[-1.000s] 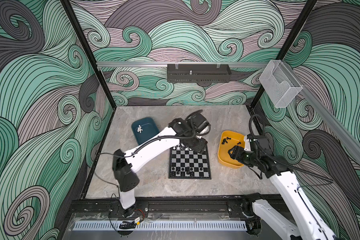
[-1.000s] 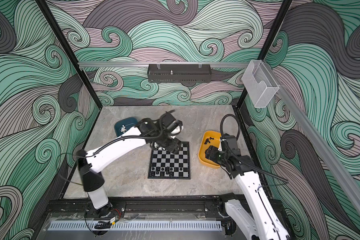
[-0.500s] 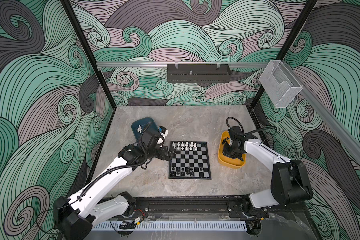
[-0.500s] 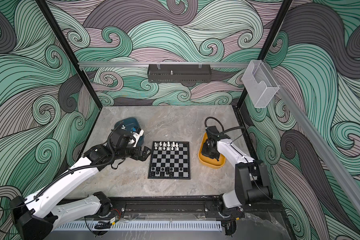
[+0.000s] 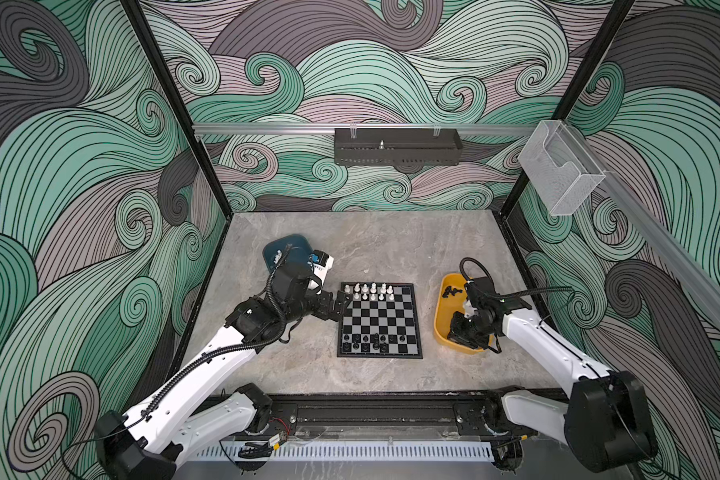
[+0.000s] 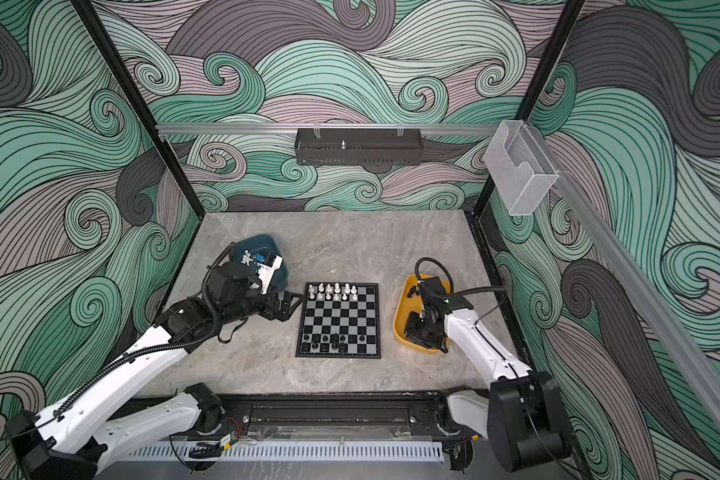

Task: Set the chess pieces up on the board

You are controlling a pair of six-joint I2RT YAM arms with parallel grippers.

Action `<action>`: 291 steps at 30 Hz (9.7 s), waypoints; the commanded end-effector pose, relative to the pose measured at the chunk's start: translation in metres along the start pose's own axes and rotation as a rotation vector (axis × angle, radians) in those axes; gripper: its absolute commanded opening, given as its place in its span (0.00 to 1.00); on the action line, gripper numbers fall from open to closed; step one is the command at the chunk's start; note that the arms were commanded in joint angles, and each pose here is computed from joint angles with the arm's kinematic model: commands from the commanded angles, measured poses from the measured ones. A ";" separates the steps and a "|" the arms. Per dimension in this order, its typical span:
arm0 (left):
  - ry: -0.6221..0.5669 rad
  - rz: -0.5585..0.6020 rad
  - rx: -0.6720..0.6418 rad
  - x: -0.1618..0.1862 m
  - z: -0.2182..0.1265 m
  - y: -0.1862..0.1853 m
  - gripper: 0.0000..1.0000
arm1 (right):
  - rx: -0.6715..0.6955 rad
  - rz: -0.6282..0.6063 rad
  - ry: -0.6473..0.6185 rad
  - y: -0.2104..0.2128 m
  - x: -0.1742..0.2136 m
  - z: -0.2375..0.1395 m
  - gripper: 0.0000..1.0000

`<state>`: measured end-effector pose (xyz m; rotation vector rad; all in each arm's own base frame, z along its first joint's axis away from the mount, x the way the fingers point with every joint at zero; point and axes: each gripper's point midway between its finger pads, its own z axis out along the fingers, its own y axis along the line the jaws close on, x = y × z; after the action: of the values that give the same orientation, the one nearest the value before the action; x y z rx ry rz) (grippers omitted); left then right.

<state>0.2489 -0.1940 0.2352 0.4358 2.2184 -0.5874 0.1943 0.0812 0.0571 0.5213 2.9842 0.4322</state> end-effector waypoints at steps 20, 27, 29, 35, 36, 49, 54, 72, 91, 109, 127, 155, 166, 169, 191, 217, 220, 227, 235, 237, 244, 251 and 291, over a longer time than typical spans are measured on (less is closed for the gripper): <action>-0.038 -0.037 0.173 -0.010 -0.001 -0.019 0.98 | 0.354 -0.078 -0.220 -0.009 -0.193 -0.016 0.45; -0.050 -0.032 0.174 -0.011 -0.004 -0.021 0.99 | 0.425 -0.052 -0.183 -0.022 -0.202 0.005 0.45; -0.048 -0.030 0.178 -0.010 -0.004 -0.022 0.99 | 0.426 -0.012 -0.187 -0.024 -0.202 0.007 0.49; -0.048 -0.022 0.182 -0.010 -0.005 -0.025 0.99 | 0.431 0.040 -0.206 -0.030 -0.206 0.014 0.50; -0.047 -0.021 0.184 -0.009 -0.004 -0.026 0.98 | 0.429 0.041 -0.201 -0.031 -0.207 0.015 0.48; -0.034 -0.024 0.186 -0.007 0.000 -0.026 0.99 | 0.358 0.030 -0.115 -0.038 -0.206 0.038 0.35; -0.031 -0.025 0.183 -0.006 0.001 -0.026 0.98 | 0.333 0.050 -0.088 -0.041 -0.209 0.047 0.35; -0.026 -0.028 0.184 -0.005 0.002 -0.026 0.99 | 0.241 0.042 -0.114 -0.032 -0.189 0.006 0.32; -0.028 -0.030 0.189 -0.005 0.003 -0.026 0.98 | 0.091 0.018 0.011 -0.013 -0.171 0.046 0.43; -0.031 -0.034 0.196 -0.006 0.002 -0.028 0.99 | 0.248 -0.041 -0.014 -0.033 -0.167 0.043 0.35; -0.031 -0.035 0.200 -0.006 0.002 -0.028 0.99 | 0.287 -0.066 0.001 -0.032 -0.177 0.047 0.25; -0.246 -0.013 0.397 -0.049 0.052 -0.111 0.90 | -0.731 0.375 -0.109 0.125 -0.102 -0.099 0.00; -0.250 0.099 0.440 -0.061 0.115 -0.158 0.71 | -0.975 0.488 -0.044 0.164 -0.068 -0.130 0.01; -0.243 0.101 0.443 -0.063 0.123 -0.161 0.66 | -0.989 0.486 -0.037 0.166 -0.063 -0.135 0.01; -0.240 0.061 0.539 -0.077 0.133 -0.184 0.19 | -1.045 0.475 -0.025 0.171 -0.058 -0.150 0.03; 0.583 0.123 0.238 0.040 0.080 -0.134 0.00 | -0.124 -0.130 -0.456 0.044 -0.049 -0.148 1.00; 0.727 0.174 0.210 0.059 0.084 -0.140 0.00 | -0.055 -0.154 -0.472 0.032 -0.048 -0.147 1.00; 0.957 0.335 0.121 0.092 0.115 -0.160 0.00 | -0.008 -0.186 -0.507 0.020 -0.042 -0.155 1.00; 1.047 0.393 0.080 0.117 0.150 -0.163 0.00 | -0.040 -0.192 -0.514 0.020 -0.033 -0.159 1.00; 1.066 0.400 0.071 0.123 0.157 -0.162 0.00 | -0.036 -0.196 -0.516 0.019 -0.032 -0.159 1.00; 1.091 0.419 0.024 0.132 0.173 -0.155 0.00 | -0.039 -0.209 -0.524 0.019 -0.030 -0.161 0.99; 1.116 0.419 0.017 0.140 0.180 -0.154 0.00 | -0.040 -0.214 -0.520 0.019 -0.030 -0.160 1.00; 1.070 0.366 0.050 0.136 0.197 -0.167 0.21 | -0.052 -0.219 -0.517 0.019 -0.027 -0.158 1.00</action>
<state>0.2034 -0.4179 0.0579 1.4238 2.9609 -0.1713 0.2097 0.0480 0.2182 0.2593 2.4715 0.3026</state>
